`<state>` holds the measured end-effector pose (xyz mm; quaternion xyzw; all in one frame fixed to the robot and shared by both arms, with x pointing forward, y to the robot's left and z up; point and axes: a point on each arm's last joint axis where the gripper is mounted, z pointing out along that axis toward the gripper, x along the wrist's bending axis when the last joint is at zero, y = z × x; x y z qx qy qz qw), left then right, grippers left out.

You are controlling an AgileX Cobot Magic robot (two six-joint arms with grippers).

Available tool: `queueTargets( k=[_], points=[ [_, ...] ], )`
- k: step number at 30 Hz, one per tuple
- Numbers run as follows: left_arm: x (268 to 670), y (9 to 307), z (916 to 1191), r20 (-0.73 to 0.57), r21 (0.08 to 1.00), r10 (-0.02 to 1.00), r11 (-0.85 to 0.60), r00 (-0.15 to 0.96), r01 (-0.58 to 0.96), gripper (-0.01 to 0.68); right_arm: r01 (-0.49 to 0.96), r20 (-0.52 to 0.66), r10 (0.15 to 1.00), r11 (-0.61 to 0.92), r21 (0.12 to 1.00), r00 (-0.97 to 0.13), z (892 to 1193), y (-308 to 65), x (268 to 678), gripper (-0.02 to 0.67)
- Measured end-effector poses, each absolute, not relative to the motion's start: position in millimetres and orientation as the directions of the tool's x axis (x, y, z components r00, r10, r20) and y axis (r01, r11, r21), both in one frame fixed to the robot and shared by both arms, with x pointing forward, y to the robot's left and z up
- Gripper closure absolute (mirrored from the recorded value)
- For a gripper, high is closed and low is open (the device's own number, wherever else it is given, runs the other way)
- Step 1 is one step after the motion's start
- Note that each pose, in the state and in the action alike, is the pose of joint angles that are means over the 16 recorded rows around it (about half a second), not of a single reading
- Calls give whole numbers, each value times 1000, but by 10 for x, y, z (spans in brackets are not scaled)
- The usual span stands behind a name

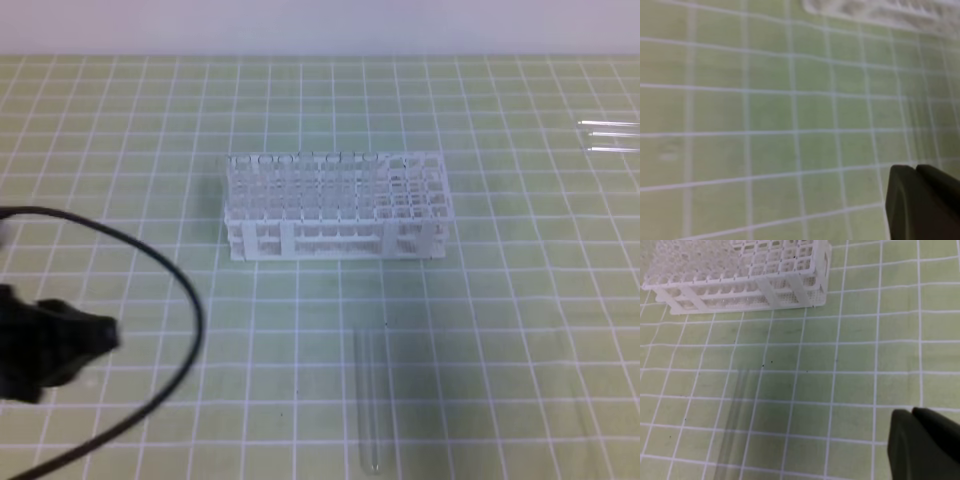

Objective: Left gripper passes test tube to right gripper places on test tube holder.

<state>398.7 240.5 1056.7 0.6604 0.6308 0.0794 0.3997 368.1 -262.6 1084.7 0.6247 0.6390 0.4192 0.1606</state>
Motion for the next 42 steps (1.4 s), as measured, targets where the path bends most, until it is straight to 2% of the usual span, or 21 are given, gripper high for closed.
queueTargets(
  k=[5, 19, 24, 29, 35, 42],
  points=[
    [4192, 2056, 10448, -435, 551, 867, 41, 245, 834, 675, 682, 301, 940, -113, 722, -163, 10813, -2632, 3716, 665],
    [4496, 803, 9986, -444, 301, 829, -218, 339, 928, 675, 700, 265, 950, -76, 710, -166, 10785, -2650, 3706, 665],
    [4545, 475, 9914, -411, 234, 834, -293, 368, 927, 674, 705, 260, 951, -70, 706, -166, 10778, -2651, 3701, 665],
    [4594, 278, 9903, -374, 210, 841, -335, 392, 919, 666, 708, 258, 952, -67, 703, -167, 10775, -2652, 3698, 665],
    [4670, 125, 9947, -342, 201, 844, -364, 413, 909, 565, 711, 256, 952, -61, 700, -170, 10771, -2649, 3695, 665],
    [4761, 18, 9956, -338, 211, 832, -387, 439, 897, 388, 712, 254, 952, -57, 700, -174, 10770, -2646, 3693, 665]
  ],
)
